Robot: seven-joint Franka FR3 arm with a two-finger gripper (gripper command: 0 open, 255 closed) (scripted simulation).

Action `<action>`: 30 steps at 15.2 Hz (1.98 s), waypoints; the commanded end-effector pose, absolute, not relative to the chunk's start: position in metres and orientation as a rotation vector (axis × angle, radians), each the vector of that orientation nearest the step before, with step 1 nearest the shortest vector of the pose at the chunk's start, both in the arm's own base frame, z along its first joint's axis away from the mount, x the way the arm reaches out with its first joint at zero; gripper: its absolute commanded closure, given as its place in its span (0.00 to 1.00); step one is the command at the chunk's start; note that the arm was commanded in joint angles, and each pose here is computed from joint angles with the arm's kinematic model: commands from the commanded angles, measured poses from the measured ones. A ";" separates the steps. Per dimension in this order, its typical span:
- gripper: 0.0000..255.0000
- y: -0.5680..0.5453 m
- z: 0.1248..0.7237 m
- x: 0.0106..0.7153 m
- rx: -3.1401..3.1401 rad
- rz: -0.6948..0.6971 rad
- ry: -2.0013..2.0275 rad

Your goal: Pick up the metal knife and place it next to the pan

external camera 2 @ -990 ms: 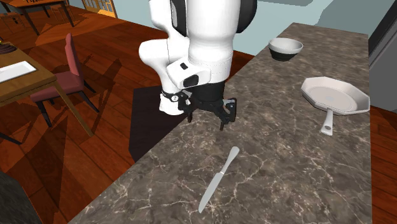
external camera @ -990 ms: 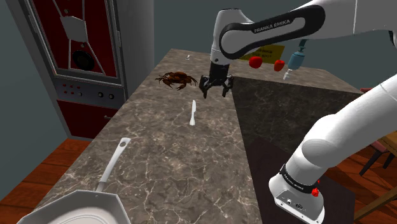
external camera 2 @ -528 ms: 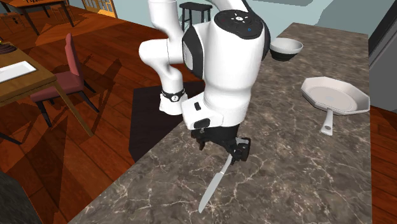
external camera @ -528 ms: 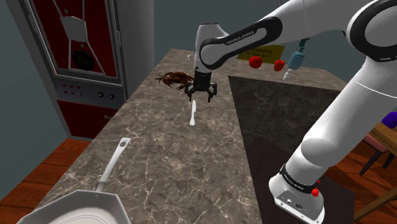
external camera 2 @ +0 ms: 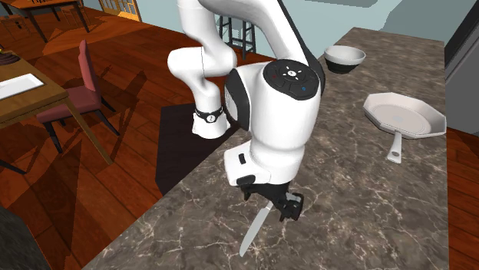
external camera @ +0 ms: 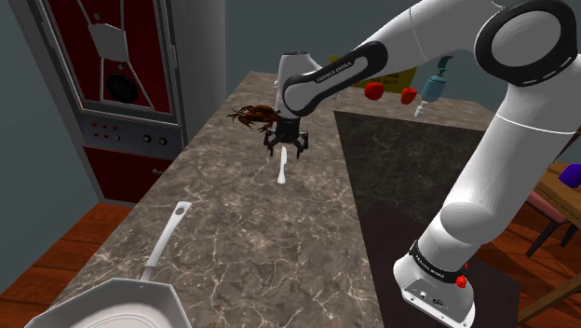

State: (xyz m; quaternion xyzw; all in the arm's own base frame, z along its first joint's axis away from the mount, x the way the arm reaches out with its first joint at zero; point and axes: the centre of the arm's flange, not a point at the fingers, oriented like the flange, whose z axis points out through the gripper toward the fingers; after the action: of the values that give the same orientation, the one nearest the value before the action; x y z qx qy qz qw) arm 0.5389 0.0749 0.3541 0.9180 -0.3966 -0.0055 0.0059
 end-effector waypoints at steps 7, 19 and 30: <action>0.00 0.075 0.340 0.539 2.873 -0.017 -1.242; 1.00 0.075 0.340 0.539 2.873 -0.017 -1.242; 1.00 0.075 0.398 0.539 2.873 -0.017 -1.242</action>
State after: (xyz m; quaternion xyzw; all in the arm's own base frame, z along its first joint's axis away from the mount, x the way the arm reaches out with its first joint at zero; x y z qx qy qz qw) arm 0.5380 0.0758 0.3934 0.9179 -0.3968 -0.0051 0.0057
